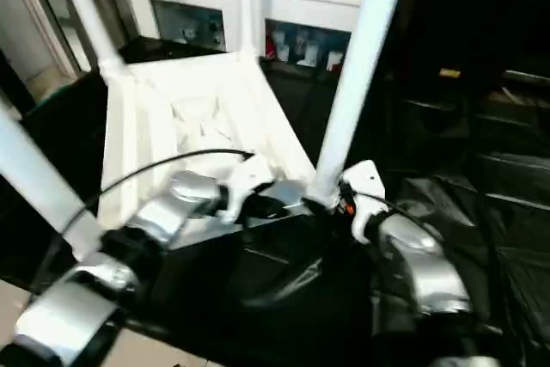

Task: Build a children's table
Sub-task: Rotate leg to tighten

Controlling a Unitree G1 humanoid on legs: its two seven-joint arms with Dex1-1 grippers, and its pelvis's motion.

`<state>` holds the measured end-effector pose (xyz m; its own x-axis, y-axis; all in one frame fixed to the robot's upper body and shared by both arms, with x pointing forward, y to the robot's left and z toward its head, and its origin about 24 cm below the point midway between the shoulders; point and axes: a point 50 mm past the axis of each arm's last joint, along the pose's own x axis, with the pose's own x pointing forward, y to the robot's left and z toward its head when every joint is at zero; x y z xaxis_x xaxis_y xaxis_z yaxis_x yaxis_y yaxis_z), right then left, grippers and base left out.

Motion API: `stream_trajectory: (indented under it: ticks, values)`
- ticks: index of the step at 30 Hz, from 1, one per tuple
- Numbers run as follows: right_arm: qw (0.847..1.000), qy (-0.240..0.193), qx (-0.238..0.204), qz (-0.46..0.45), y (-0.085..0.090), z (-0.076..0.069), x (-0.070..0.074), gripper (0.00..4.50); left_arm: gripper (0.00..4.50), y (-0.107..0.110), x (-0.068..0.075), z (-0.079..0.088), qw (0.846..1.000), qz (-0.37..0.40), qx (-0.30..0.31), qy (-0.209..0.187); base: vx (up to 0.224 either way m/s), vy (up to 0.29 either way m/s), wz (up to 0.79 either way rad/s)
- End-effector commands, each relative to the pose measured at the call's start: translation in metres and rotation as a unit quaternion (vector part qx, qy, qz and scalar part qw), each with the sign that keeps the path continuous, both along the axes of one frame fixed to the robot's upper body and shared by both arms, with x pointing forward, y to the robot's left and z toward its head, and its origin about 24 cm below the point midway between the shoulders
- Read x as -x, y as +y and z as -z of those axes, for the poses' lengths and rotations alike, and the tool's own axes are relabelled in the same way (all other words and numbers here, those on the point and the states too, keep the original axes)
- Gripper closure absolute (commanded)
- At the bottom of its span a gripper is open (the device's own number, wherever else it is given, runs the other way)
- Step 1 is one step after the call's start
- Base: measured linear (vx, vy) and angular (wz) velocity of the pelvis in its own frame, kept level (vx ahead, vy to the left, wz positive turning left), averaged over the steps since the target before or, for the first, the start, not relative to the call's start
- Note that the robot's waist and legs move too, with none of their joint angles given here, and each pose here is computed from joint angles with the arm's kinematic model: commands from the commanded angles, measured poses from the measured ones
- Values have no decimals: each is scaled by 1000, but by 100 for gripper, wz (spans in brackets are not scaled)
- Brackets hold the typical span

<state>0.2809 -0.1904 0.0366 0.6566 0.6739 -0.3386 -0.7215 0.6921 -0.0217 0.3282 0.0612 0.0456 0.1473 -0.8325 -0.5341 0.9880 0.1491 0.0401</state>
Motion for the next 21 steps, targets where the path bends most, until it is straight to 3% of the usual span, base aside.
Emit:
stream_trajectory:
  ticks: [1,8,14,17,21]
  values:
    - [997,26,-12,-70,3,3,11,78,450,10,18,16,995,67,-25,63,0,0,0]
    - [990,30,-59,-123,5,-6,17,78,450,26,26,12,989,111,-17,100,0,0,0]
    - [985,45,-57,-155,7,-2,22,78,450,31,29,14,988,115,-19,105,0,0,0]
    - [985,48,-61,-157,7,-2,23,114,450,31,31,14,987,116,-19,107,0,0,0]
    - [984,50,-66,-160,7,-1,24,129,450,31,31,13,987,116,-19,108,0,0,0]
